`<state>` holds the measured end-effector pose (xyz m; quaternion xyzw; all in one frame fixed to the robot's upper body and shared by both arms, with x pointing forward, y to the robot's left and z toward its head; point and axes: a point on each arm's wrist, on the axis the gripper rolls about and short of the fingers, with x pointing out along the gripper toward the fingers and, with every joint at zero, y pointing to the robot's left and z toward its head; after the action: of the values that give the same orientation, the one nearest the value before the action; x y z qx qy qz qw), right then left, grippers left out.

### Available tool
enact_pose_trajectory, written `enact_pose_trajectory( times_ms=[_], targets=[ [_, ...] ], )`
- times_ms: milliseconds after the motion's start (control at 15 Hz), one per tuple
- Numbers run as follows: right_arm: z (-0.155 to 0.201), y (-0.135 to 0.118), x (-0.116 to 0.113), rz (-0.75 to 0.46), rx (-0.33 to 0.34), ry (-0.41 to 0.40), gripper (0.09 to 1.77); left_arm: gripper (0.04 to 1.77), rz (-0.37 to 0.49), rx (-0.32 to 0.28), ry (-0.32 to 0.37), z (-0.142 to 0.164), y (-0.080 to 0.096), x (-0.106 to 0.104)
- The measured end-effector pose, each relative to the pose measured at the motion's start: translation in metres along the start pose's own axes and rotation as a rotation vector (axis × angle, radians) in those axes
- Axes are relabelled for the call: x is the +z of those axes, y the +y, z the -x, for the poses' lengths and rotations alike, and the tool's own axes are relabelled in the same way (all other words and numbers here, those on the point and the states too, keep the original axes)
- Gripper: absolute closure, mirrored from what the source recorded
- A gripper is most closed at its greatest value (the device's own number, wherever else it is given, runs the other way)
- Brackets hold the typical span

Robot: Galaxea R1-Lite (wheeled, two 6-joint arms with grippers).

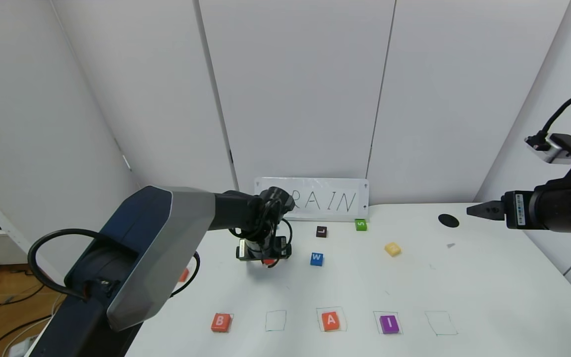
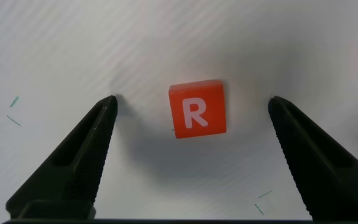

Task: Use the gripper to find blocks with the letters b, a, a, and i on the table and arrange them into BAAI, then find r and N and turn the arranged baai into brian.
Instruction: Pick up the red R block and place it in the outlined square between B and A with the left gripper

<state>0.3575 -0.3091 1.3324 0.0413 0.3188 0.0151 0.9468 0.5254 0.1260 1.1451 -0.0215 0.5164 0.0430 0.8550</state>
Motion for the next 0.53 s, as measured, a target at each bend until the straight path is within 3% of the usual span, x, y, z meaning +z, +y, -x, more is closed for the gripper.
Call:
enact_pose_trajectory(
  times_ms=[200,533],
  targets=[
    [0.0000,0.0000,0.0000,0.000,0.000,0.000,0.15,0.61,-0.003,0.000,0.001,0.0000,-0.0004,-0.0004],
    [0.0000,0.0000,0.0000,0.000,0.000,0.000,0.15,1.14,-0.003,0.014,-0.004,-0.0009,0.0002,-0.0006]
  ],
)
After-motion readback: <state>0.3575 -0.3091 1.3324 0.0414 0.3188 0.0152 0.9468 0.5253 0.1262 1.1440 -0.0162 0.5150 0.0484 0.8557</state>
